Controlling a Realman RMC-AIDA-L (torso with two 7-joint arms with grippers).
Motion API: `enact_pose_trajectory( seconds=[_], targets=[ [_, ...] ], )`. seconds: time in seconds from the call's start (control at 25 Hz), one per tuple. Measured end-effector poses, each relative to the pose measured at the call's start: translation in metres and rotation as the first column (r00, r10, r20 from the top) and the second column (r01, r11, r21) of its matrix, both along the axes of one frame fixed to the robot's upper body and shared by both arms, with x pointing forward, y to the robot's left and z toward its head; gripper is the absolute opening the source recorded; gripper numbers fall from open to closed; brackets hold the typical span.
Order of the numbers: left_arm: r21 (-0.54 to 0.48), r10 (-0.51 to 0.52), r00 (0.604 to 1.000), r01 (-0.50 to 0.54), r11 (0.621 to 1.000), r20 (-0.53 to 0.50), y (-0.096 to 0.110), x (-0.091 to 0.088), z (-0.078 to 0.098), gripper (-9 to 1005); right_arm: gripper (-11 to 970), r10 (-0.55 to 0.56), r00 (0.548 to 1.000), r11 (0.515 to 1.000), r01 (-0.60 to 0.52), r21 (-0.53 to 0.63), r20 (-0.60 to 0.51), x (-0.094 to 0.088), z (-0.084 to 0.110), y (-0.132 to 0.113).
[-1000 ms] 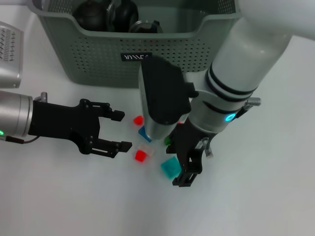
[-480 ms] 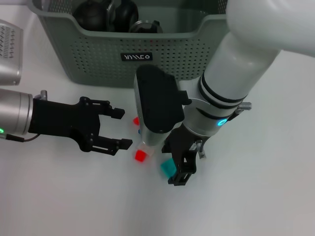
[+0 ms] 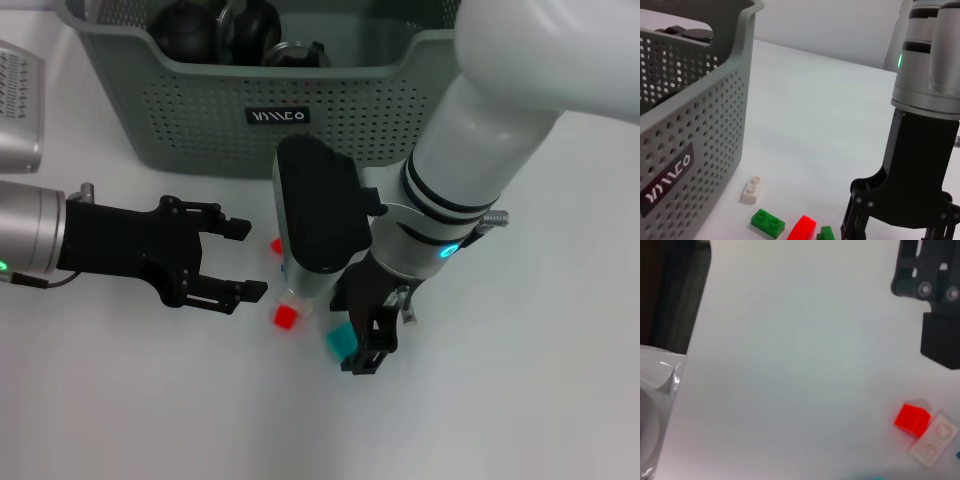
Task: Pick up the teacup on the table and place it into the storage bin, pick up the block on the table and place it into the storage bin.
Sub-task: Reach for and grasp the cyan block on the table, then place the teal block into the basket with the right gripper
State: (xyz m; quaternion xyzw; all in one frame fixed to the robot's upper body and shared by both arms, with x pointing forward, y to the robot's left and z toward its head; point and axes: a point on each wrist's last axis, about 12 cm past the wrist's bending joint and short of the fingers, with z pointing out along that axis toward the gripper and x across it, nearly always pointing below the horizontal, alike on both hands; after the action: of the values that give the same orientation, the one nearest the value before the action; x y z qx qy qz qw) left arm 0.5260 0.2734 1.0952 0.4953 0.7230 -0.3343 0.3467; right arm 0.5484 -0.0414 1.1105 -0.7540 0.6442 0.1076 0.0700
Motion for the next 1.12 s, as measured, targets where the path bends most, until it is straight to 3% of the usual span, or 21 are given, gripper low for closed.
enact_pose_trajectory(
  seconds=[0.2, 0.36, 0.72, 0.96, 1.12],
  targets=[
    [0.000, 0.002, 1.000, -0.002, 1.000, -0.001, 0.001, -0.001, -0.001, 796, 725, -0.002, 1.000, 1.000, 0.002, -0.002, 0.001, 0.000, -0.001, 0.000],
    [0.001, 0.003, 1.000, -0.003, 1.000, 0.000, 0.001, -0.001, -0.001, 795, 504, 0.000, 1.000, 1.000, 0.000, -0.008, 0.003, -0.001, -0.001, 0.001],
    [0.003, 0.006, 1.000, -0.006, 1.000, -0.001, 0.003, -0.001, -0.001, 795, 421, -0.014, 1.000, 1.000, 0.014, -0.002, 0.003, -0.002, 0.008, 0.003],
    [0.009, 0.019, 1.000, -0.019, 1.000, -0.006, 0.009, -0.003, -0.001, 796, 420, -0.094, 0.993, 0.994, 0.097, 0.045, -0.067, 0.005, 0.035, -0.014],
    [0.010, 0.036, 0.999, -0.036, 0.999, -0.006, 0.014, -0.004, 0.000, 797, 420, -0.171, 0.983, 0.975, 0.179, 0.134, -0.067, 0.015, 0.080, -0.039]
  ],
)
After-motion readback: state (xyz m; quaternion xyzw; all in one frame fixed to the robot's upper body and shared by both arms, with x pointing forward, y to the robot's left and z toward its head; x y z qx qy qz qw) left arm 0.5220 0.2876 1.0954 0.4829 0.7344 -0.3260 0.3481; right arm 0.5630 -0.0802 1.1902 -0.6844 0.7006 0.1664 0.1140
